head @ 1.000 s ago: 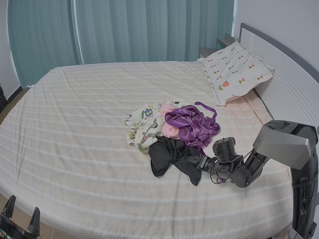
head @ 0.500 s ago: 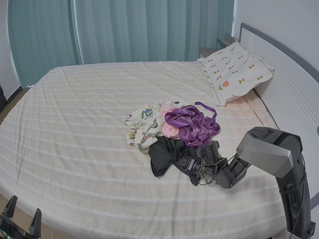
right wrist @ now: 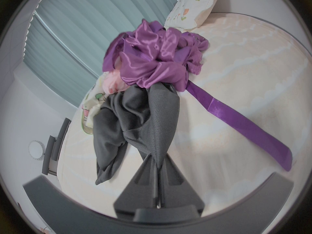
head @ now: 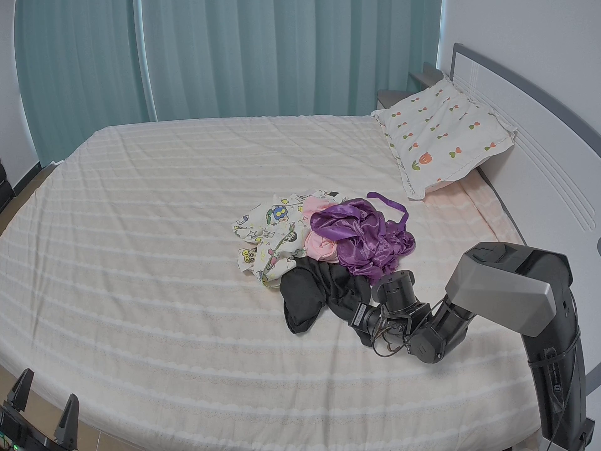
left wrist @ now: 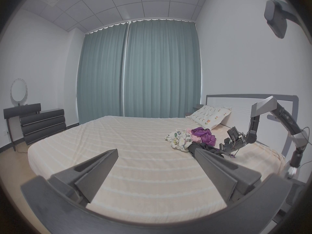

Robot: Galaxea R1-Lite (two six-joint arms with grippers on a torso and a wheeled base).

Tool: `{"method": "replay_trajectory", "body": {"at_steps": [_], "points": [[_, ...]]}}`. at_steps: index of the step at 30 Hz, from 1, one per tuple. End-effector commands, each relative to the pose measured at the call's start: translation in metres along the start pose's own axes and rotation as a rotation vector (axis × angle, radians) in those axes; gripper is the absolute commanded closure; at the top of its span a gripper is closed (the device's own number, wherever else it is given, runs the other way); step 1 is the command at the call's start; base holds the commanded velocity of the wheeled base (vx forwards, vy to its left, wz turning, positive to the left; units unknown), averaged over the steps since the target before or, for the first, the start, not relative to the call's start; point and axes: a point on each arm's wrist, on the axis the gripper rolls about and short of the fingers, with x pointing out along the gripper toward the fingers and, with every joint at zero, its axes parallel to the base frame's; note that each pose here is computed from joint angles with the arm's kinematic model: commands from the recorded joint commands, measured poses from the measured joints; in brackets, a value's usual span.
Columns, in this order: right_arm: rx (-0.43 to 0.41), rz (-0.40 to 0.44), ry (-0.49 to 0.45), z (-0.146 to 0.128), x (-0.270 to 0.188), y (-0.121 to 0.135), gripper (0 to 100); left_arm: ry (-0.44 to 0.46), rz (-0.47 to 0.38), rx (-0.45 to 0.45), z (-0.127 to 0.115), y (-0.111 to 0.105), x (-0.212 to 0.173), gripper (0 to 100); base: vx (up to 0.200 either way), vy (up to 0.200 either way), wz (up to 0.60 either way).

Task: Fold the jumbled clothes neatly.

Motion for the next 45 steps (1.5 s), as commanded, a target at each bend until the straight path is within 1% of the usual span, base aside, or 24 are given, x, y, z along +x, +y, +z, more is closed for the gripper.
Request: {"method": "replay_trajectory", "body": {"at_steps": [1, 2, 4, 6, 7, 8, 10, 13, 14, 17, 19, 20, 21, 22, 26, 29, 30, 31, 34, 35, 40, 41, 43, 45], "points": [[0.010, 0.046, -0.027, 0.006, -0.023, 0.001, 100, -0.098, -0.023, -0.038, 0.021, -0.001, -0.006, 0, 0.000, 0.000, 0.00], [0.010, 0.063, -0.034, 0.004, -0.025, -0.001, 100, -0.138, -0.044, -0.134, 0.058, -0.002, -0.008, 0, 0.000, 0.000, 0.00], [0.011, 0.076, -0.038, 0.002, -0.026, -0.002, 100, -0.066, -0.079, -0.163, 0.067, -0.002, 0.001, 0, 0.000, 0.000, 0.00], [0.018, 0.077, -0.039, 0.002, -0.027, -0.003, 100, -0.004, -0.132, -0.140, 0.067, -0.003, 0.008, 0, 0.000, 0.000, 0.00], [0.018, 0.077, -0.039, 0.002, -0.027, -0.003, 100, -0.004, -0.132, -0.140, 0.067, -0.003, 0.008, 0, 0.000, 0.000, 0.00], [0.030, 0.076, -0.038, 0.002, -0.028, -0.003, 100, 0.076, -0.176, -0.141, 0.064, -0.004, 0.019, 0, 0.000, 0.000, 0.00], [0.038, 0.081, -0.045, 0.003, -0.030, -0.003, 100, 0.130, -0.212, -0.145, 0.065, -0.005, 0.026, 0, 0.000, 0.000, 0.00], [0.038, 0.090, -0.052, 0.004, -0.034, -0.002, 100, 0.171, -0.240, -0.150, 0.066, -0.006, 0.033, 0, 0.000, 0.000, 0.00], [0.040, 0.104, -0.066, 0.007, -0.038, 0.000, 100, 0.249, -0.246, -0.143, 0.065, -0.006, 0.045, 0, 0.000, 0.000, 0.00], [0.040, 0.109, -0.072, 0.010, -0.042, 0.002, 100, 0.369, -0.241, -0.109, 0.068, -0.006, 0.073, 0, 0.000, 0.000, 0.00], [0.041, 0.109, -0.073, 0.010, -0.042, 0.002, 100, 0.395, -0.244, -0.113, 0.070, -0.006, 0.084, 0, 0.000, 0.000, 0.00], [0.042, 0.109, -0.075, 0.011, -0.042, 0.001, 100, 0.436, -0.282, -0.122, 0.070, -0.008, 0.102, 0, 0.000, 0.000, 0.00], [0.042, 0.109, -0.075, 0.011, -0.042, 0.001, 100, 0.436, -0.282, -0.122, 0.070, -0.008, 0.102, 0, 0.000, 0.000, 0.00], [0.046, 0.108, -0.078, 0.012, -0.042, 0.001, 100, 0.490, -0.330, -0.134, 0.066, -0.013, 0.124, 0, 0.000, 0.000, 0.00], [0.050, 0.102, -0.081, 0.014, -0.042, -0.002, 100, 0.581, -0.384, -0.175, 0.052, -0.027, 0.163, 0, 0.000, 0.000, 0.00], [0.049, 0.096, -0.076, 0.012, -0.044, -0.004, 100, 0.670, -0.386, -0.217, 0.039, -0.040, 0.189, 0, 0.000, 0.000, 0.00], [0.049, 0.096, -0.076, 0.012, -0.044, -0.004, 100, 0.670, -0.386, -0.217, 0.039, -0.040, 0.189, 0, 0.000, 0.000, 0.00], [0.048, 0.094, -0.090, 0.013, -0.046, -0.009, 100, 0.731, -0.373, -0.250, 0.030, -0.053, 0.207, 0, 0.000, 0.000, 0.00], [0.051, 0.099, -0.102, 0.015, -0.050, -0.011, 100, 0.781, -0.352, -0.290, 0.020, -0.067, 0.223, 0, 0.000, 0.000, 0.00], [0.053, 0.093, -0.099, 0.014, -0.051, -0.014, 100, 0.813, -0.347, -0.311, 0.011, -0.079, 0.236, 0, 0.000, 0.000, 0.00], [0.050, 0.075, -0.084, 0.010, -0.055, -0.019, 100, 0.844, -0.297, -0.370, -0.009, -0.100, 0.270, 0, 0.000, 0.000, 0.00], [0.049, 0.076, -0.083, 0.010, -0.057, -0.019, 100, 0.843, -0.238, -0.407, -0.017, -0.109, 0.282, 0, 0.000, 0.000, 0.00], [0.046, 0.072, -0.077, 0.009, -0.060, -0.020, 100, 0.862, -0.197, -0.443, -0.027, -0.119, 0.292, 0, 0.000, 0.000, 0.00], [0.039, 0.063, -0.070, 0.008, -0.063, -0.021, 100, 0.885, -0.193, -0.452, -0.036, -0.126, 0.299, 0, 0.000, 0.000, 0.00]]}}
